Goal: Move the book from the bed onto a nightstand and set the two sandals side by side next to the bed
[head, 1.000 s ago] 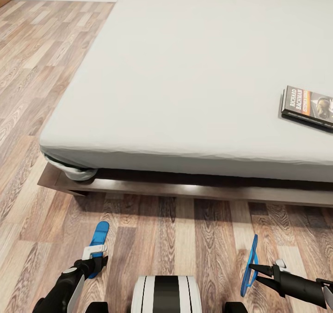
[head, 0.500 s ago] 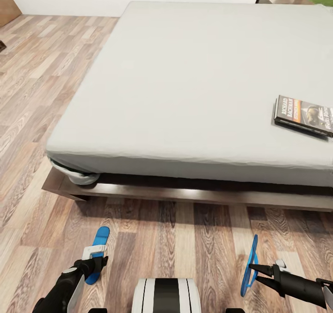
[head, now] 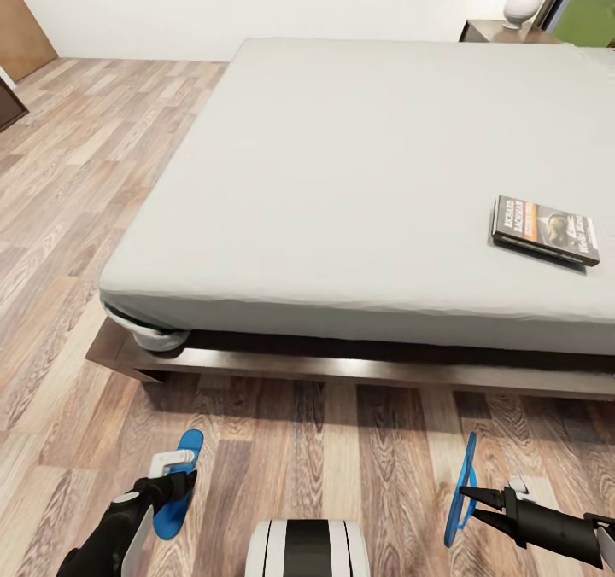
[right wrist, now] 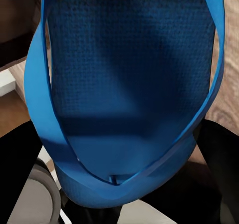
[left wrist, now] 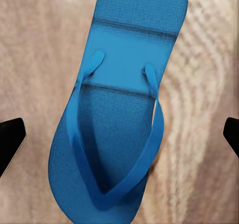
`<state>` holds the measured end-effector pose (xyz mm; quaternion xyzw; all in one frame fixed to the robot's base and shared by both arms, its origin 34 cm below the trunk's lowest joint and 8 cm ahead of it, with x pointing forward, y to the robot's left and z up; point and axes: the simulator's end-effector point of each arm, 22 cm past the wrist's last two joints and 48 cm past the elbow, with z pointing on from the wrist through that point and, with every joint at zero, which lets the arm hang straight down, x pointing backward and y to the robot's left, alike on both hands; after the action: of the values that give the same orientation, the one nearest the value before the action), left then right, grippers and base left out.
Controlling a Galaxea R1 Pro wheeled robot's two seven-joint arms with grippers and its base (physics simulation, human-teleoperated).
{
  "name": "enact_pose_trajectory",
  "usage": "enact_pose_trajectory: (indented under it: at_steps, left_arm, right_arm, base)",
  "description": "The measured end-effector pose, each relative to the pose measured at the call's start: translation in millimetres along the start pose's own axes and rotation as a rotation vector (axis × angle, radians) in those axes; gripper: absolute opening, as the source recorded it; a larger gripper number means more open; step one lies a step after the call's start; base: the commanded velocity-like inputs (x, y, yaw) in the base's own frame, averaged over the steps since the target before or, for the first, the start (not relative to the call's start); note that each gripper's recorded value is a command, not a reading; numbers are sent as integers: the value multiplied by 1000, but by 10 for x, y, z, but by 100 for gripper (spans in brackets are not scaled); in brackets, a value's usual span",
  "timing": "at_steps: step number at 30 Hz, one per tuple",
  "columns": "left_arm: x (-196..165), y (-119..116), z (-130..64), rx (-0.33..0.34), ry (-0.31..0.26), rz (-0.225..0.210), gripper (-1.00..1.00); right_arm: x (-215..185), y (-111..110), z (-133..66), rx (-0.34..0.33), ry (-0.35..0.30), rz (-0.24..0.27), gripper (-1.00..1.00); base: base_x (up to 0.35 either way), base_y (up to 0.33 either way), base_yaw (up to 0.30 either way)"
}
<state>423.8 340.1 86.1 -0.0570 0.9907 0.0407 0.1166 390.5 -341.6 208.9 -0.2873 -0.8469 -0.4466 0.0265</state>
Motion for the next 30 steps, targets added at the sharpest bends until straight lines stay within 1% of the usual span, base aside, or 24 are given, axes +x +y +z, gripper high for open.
enact_pose_trajectory:
  at_steps: [9,11,13,14,16,18,19,21,22,24,25,26,27,29,30]
  left_arm:
    - [-27,74,-4,-6,-5,2,100]
    - [-118,87,-18,-6,-24,2,100]
    - [-275,99,-45,-7,-57,2,100]
    - [-335,73,-58,7,-69,3,100]
    - [-371,53,-67,31,-76,6,100]
    - [-400,93,-77,53,-81,13,100]
    - [-431,143,-91,66,-86,9,100]
    - [-510,200,-114,66,-104,-1,100]
    - [-653,300,-160,54,-134,-21,100]
    - [-704,368,-196,58,-133,-48,100]
    - [-698,368,-210,80,-121,-57,100]
    - [-695,348,-231,119,-110,-60,100]
    - [-697,334,-243,142,-106,-59,100]
    - [-757,299,-382,300,-100,-36,100]
    - [-781,319,-449,352,-101,-29,100]
  right_arm:
    - [0,-2,-2,1,0,-1,-100]
    - [3,-4,0,2,1,-1,-100]
    - [4,-3,4,1,1,-1,-100]
    - [2,-5,2,2,1,-2,-100]
    - [2,-8,0,4,1,-2,-100]
    - [4,-8,1,3,1,-2,-100]
    - [4,-10,-1,4,1,-2,-100]
    - [2,-8,-1,3,1,-2,-100]
    - [1,-7,-1,3,1,-2,-100]
    - [3,-10,-2,4,1,-2,-100]
    - [3,-10,-2,4,1,-2,-100]
    - [4,-11,-2,4,1,-2,-100]
    - [5,-10,-1,4,2,-2,-100]
    - [5,-9,2,4,2,-2,-100]
    - [7,-11,1,4,2,-2,-100]
  base:
    - [0,0,0]
    - [0,0,0]
    - [0,0,0]
    - [0,0,0]
    - [0,0,0]
    - [0,0,0]
    - [0,0,0]
    - [0,0,0]
    - [0,0,0]
    - [0,0,0]
    - [0,0,0]
    - [0,0,0]
    - [0,0,0]
    - [0,0,0]
    - [0,0,0]
